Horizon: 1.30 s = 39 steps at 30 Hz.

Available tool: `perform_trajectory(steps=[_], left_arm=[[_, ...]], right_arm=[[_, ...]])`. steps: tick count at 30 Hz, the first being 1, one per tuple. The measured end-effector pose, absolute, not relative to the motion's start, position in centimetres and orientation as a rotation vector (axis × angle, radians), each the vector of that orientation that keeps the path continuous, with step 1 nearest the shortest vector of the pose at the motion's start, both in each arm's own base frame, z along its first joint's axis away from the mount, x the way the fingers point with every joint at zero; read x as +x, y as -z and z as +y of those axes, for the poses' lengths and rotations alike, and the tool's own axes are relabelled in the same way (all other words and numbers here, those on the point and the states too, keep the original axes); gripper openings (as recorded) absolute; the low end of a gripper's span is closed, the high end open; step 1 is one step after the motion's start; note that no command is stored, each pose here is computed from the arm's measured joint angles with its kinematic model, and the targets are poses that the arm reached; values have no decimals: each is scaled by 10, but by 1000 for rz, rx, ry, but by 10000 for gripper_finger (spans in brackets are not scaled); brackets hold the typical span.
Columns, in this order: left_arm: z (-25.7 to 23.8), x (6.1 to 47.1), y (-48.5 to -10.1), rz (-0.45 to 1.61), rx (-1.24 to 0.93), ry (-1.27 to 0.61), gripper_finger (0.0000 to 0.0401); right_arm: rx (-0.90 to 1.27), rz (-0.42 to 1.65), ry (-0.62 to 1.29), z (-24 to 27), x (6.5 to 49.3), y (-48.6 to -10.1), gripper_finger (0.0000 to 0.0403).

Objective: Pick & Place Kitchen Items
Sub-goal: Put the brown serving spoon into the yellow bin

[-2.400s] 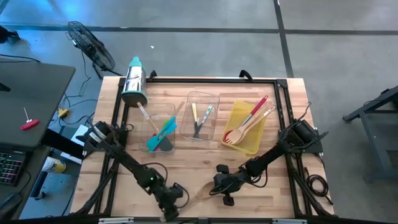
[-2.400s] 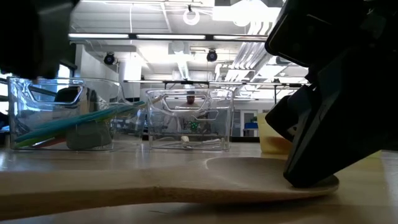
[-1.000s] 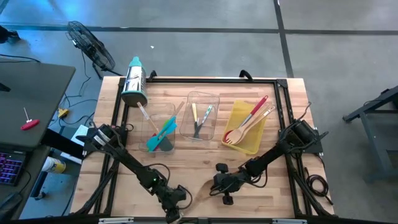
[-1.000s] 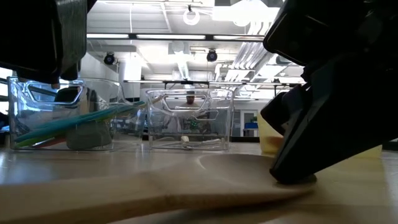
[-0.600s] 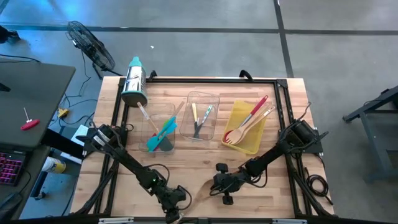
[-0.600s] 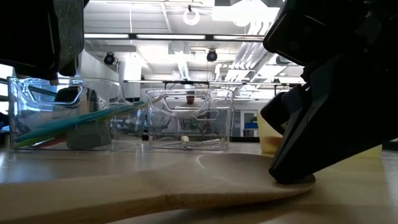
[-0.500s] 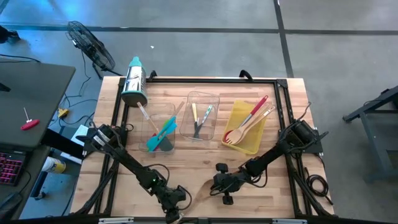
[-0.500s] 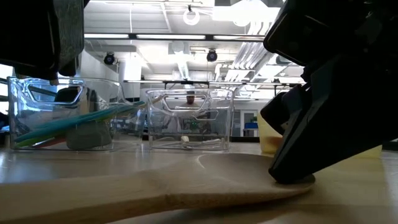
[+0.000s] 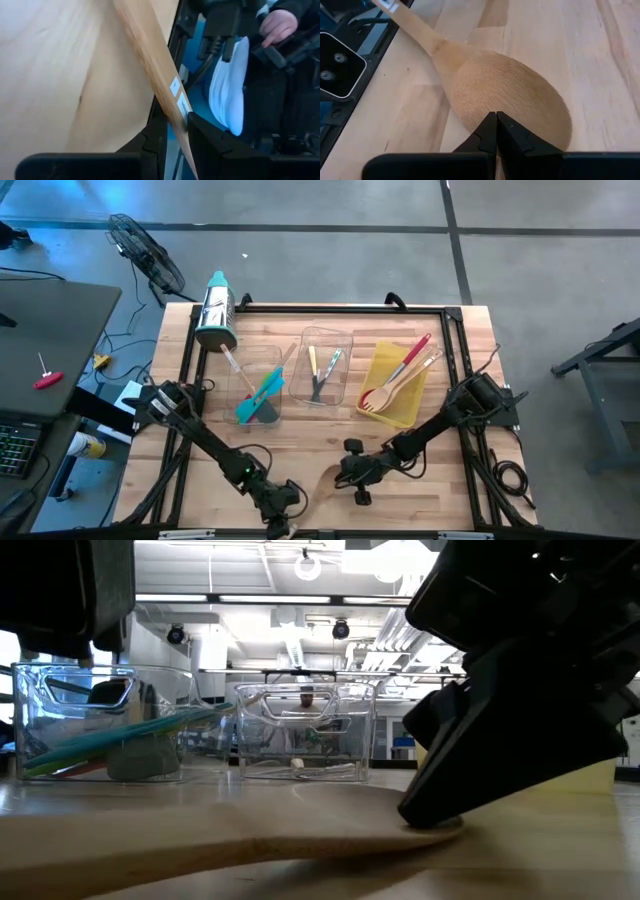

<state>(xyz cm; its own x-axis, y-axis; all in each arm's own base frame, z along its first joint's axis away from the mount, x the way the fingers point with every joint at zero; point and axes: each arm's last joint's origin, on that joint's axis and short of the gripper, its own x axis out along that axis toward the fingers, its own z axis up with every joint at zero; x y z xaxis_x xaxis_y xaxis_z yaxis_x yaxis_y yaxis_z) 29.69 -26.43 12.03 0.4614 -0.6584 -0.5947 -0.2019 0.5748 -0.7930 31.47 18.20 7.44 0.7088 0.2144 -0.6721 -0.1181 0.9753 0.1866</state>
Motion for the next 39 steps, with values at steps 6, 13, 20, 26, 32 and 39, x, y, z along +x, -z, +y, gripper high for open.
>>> perform_trajectory(steps=[6,13,20,26,32,39], left_arm=[[-265,299,-122,1040,-964,347,66],[-265,299,-122,1028,-960,334,66],[-265,299,-122,1022,-966,324,66],[-265,300,-122,1006,-966,309,65],[-264,300,-123,994,-966,296,66],[-264,300,-123,987,-966,291,67]], right_arm=[[130,760,-179,181,315,-74,3],[129,759,-178,181,316,-74,3],[128,759,-175,181,316,-74,3],[125,754,-166,180,316,-75,2],[125,754,-166,180,316,-75,2],[124,753,-163,180,316,-75,2]])
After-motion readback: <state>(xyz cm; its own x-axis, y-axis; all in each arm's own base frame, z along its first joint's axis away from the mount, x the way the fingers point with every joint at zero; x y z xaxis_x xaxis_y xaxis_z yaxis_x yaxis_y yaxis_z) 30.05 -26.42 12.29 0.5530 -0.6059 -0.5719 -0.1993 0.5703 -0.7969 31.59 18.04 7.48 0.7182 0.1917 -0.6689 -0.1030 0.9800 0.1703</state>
